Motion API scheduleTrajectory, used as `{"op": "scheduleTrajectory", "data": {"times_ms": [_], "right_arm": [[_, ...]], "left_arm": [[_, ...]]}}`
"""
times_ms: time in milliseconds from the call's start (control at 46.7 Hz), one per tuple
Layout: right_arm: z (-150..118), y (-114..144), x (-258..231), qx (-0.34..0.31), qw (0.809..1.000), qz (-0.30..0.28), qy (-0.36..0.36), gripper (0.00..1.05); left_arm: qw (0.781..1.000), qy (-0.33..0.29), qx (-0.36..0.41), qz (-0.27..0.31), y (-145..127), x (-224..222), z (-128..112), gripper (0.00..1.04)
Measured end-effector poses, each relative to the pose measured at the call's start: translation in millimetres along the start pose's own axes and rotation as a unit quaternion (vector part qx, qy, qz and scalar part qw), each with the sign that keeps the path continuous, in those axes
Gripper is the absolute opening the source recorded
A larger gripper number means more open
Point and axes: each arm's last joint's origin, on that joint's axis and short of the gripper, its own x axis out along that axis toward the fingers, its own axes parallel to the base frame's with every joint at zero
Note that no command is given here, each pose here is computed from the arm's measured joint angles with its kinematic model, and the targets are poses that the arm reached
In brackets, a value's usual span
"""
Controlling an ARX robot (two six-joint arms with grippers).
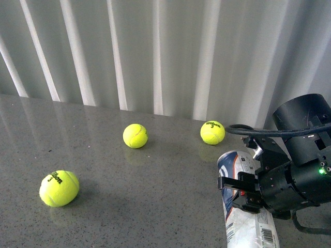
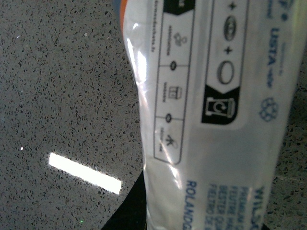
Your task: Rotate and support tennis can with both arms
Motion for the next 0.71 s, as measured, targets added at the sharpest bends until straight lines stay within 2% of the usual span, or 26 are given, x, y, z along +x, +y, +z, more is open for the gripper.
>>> {"op": "scheduleTrajectory", "data": {"times_ms": [492,706], "right_arm": [[1.4,5.3,-3.6,-0.009,1.000,-0.002,-0.007,0.10],[6.2,10.5,-19.2,-0.042,0.999,-0.004,-0.026,0.08]], "left_arm": [[1.000,0.000,0.000,0.000,0.0,0.0,0.0,0.98],[1.000,0.000,0.000,0.000,0.0,0.0,0.0,0.98]]}}
